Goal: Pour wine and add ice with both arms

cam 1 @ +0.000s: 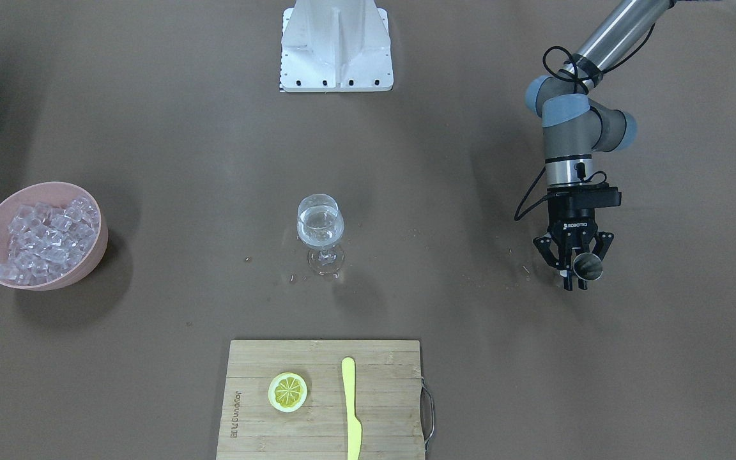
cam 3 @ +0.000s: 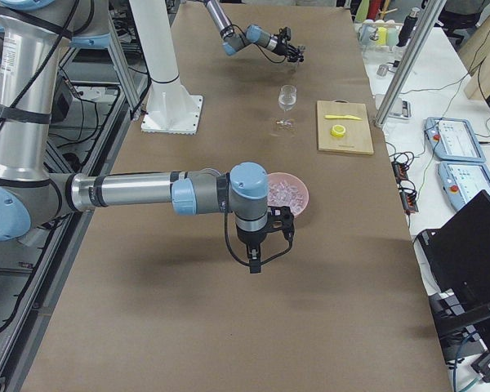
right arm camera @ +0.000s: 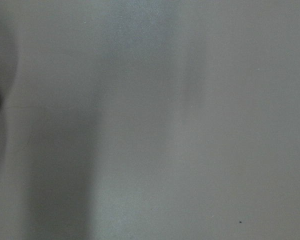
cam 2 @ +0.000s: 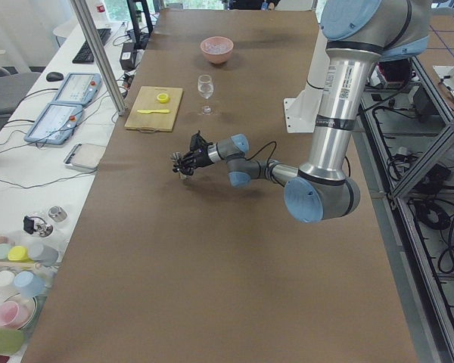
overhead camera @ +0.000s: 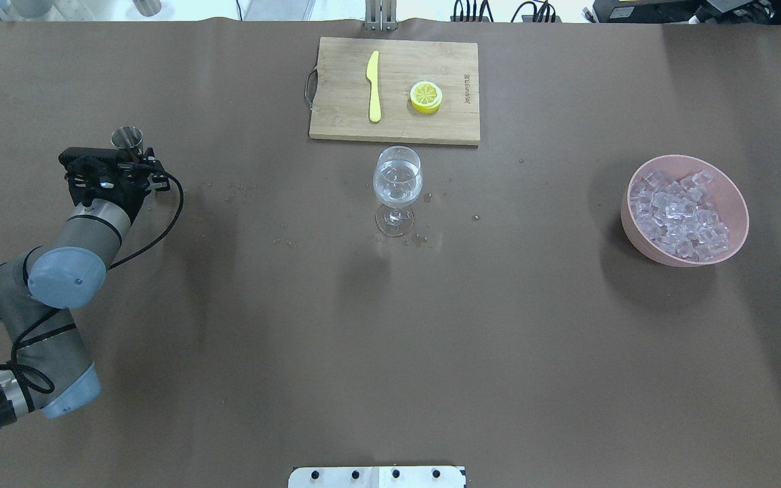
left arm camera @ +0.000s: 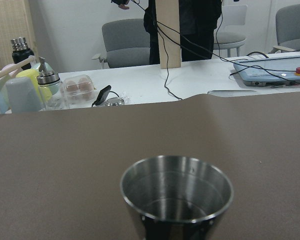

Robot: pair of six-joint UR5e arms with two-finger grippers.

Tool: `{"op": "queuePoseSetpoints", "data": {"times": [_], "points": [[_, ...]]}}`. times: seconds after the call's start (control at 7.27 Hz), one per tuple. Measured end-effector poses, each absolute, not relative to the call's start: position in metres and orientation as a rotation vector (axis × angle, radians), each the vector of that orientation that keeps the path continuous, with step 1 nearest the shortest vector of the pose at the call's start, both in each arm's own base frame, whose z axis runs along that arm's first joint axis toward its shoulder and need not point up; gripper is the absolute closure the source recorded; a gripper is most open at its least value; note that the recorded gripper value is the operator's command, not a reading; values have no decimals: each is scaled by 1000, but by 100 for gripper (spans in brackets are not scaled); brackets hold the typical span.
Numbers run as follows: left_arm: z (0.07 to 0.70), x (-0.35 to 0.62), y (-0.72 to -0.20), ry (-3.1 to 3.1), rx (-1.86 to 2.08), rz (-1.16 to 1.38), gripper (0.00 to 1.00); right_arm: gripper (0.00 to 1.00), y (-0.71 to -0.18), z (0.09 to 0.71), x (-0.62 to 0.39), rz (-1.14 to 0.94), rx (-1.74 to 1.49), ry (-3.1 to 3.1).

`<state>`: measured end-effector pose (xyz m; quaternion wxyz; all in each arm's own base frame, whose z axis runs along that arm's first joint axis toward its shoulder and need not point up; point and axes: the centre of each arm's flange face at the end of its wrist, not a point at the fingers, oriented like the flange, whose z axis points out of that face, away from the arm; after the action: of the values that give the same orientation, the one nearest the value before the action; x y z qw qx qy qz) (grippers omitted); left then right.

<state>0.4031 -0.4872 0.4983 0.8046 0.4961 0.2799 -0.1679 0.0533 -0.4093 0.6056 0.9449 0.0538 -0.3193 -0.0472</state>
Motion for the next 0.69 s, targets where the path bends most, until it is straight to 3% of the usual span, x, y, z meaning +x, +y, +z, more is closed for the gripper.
{"op": "queuePoseSetpoints", "data": {"times": [0.28, 0.41, 0.55, 0.69], "points": [[501, 401, -486, 602, 1075, -332, 43, 0, -410, 605, 53, -97, 111, -651], [501, 400, -486, 612, 1080, -333, 38, 0, -410, 605, 53, -97, 112, -651], [501, 399, -485, 632, 1083, -334, 11, 0, -410, 605, 53, -97, 112, -651], [501, 398, -484, 652, 1081, -333, 2, 0, -410, 605, 53, -97, 112, -651]]}}
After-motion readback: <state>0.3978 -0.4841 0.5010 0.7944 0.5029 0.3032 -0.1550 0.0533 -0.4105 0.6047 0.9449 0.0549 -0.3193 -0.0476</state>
